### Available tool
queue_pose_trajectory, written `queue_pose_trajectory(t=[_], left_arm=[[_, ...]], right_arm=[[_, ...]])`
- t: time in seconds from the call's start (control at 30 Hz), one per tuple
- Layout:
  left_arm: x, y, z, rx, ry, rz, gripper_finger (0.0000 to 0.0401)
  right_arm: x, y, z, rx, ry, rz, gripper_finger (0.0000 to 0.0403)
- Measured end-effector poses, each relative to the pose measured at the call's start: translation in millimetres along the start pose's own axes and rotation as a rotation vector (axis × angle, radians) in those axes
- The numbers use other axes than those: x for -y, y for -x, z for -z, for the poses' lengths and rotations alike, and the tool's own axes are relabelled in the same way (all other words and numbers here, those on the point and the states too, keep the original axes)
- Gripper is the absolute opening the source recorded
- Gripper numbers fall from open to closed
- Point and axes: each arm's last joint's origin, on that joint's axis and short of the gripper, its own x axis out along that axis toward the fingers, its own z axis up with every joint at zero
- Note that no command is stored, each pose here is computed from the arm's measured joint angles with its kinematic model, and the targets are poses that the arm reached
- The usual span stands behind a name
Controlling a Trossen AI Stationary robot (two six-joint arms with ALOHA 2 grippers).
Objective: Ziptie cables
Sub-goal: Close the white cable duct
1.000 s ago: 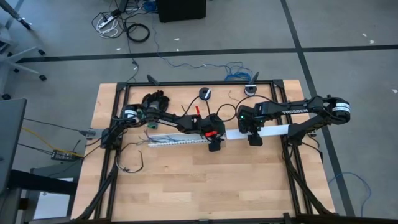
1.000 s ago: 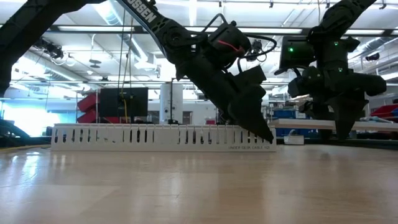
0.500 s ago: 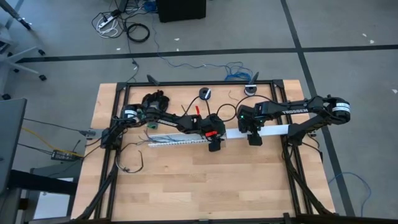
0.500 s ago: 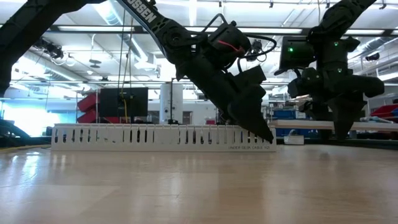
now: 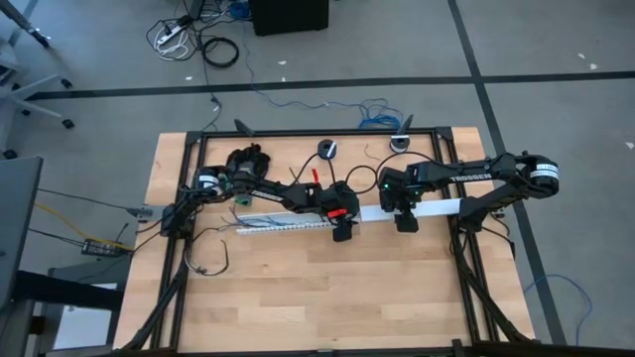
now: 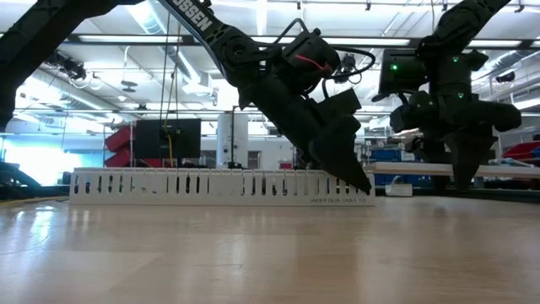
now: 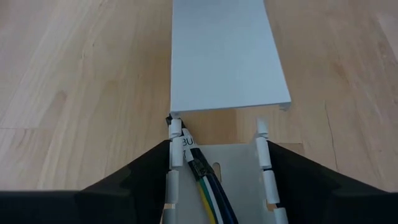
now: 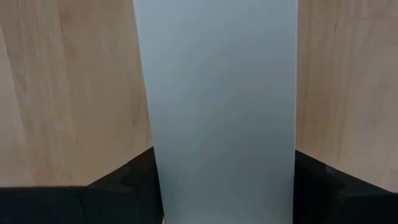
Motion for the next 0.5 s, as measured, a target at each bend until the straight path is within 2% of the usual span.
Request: queue_pose_trajectory(t=[0.13, 0.33, 0.5], left_arm=[[0, 0, 0, 0.0, 0.0, 0.0, 0.0232], [0, 0, 0, -0.001, 0.0, 0.0, 0.0232], [0, 0, 0, -0.003, -0.008, 0.001, 0.0232]], right_arm=[[1, -4, -1, -0.009, -0.001, -0.001, 0.0235], [3, -25, -4, -0.117, -0.015, -0.004, 0.0237], [1, -23, -11, -0.151, 0.001, 0.031, 0.0234]])
